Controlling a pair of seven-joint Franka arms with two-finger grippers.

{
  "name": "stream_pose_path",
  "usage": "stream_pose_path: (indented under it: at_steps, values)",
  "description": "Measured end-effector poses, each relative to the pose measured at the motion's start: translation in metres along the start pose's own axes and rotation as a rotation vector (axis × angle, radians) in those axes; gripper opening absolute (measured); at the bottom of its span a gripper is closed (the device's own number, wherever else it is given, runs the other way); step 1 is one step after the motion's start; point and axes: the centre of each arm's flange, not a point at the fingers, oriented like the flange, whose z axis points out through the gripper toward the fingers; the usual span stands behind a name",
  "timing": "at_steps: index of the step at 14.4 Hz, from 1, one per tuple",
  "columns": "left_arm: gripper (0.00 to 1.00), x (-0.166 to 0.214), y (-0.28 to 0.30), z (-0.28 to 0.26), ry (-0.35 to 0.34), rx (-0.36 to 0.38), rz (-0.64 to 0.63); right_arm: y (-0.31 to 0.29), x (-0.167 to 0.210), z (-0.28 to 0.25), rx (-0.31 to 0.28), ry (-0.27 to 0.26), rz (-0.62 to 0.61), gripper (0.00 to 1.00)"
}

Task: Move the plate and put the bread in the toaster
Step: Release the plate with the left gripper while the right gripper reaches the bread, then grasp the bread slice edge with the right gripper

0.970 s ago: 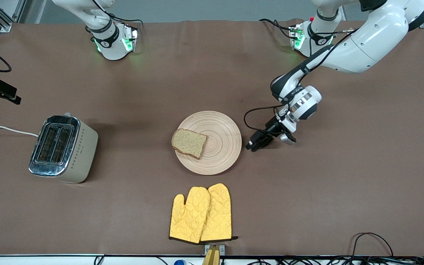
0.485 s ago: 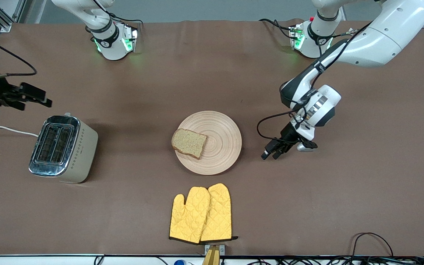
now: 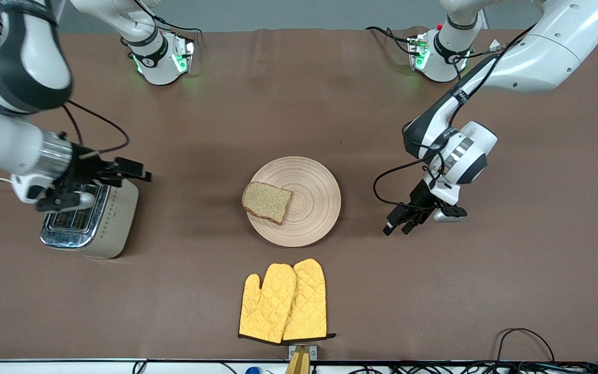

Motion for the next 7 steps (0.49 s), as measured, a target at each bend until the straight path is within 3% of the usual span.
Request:
stream_pose_path:
  at_steps: [3, 7]
  values:
    - [1.00, 0.020, -0.007, -0.006, 0.024, -0.013, 0.090, -0.022, 0.003, 0.069, 0.032, -0.033, 0.030, 1.00]
    - [1.00, 0.041, -0.017, -0.012, 0.049, -0.031, 0.152, -0.030, 0.004, 0.166, 0.052, -0.001, 0.083, 1.00]
